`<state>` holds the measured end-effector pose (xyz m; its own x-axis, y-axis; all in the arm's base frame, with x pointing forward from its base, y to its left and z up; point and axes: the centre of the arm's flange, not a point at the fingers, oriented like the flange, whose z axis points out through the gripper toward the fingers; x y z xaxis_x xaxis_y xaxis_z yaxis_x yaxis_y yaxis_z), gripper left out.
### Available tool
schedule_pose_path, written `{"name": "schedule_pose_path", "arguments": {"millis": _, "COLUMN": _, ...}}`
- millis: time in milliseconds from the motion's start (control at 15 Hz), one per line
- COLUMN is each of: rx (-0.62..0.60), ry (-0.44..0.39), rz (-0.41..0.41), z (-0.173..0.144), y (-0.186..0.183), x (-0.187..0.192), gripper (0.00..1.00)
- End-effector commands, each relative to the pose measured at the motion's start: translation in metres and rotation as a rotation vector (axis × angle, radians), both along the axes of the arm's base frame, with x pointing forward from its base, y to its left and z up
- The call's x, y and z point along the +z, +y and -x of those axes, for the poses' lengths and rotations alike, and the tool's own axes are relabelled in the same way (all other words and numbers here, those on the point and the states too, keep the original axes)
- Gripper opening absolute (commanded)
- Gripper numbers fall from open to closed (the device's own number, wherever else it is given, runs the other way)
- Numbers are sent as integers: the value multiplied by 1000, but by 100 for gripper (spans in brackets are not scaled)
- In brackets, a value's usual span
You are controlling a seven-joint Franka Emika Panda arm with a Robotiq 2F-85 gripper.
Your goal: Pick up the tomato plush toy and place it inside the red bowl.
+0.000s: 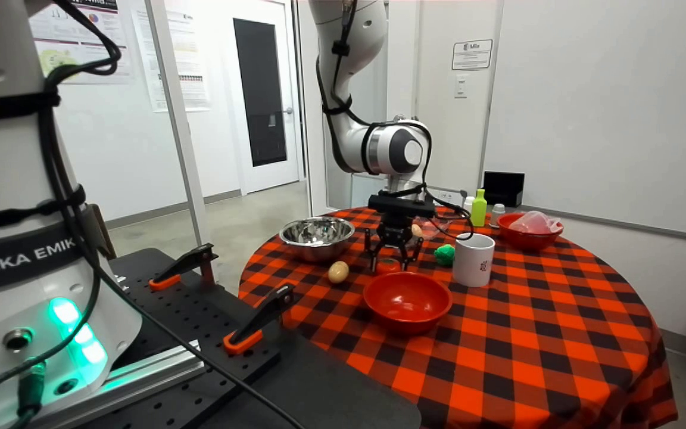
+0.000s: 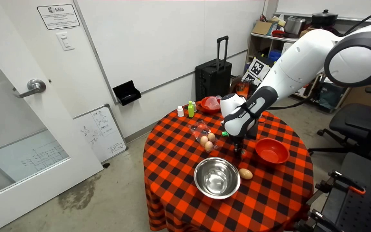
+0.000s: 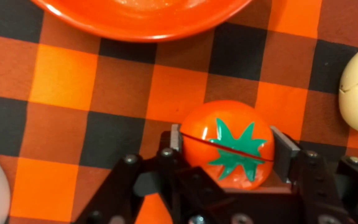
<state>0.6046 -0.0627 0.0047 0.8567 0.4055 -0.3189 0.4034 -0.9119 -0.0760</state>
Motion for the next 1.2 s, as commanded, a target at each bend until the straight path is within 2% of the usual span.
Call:
{"name": "schedule_pose_path", "arguments": {"millis": 0, "rx": -80, "ry": -27, "rz": 55, "z": 20, "y": -18, "x": 33, "gripper": 39}}
{"name": "schedule_pose_path", "arguments": {"millis": 400, "rx": -260, "ry": -115, "rz": 95, "z": 63, "y": -60, "x": 83, "gripper": 39}}
{"name": "schedule_pose_path", "arguments": {"millis": 733, "rx": -360, "ry": -188, "rz": 107, "z": 99, "y": -74, "x": 113, "gripper": 39}}
{"name": "schedule_pose_path", "arguments": {"millis": 933, "rx": -414, "ry": -156, "rz": 103, "z": 115, "y": -81, "x": 112, "gripper": 39}}
{"name": "schedule_pose_path", "arguments": {"millis": 1133, "rx": -474, "ry": -92, "rz": 84, "z": 129, "y": -86, "x": 94, "gripper": 39}}
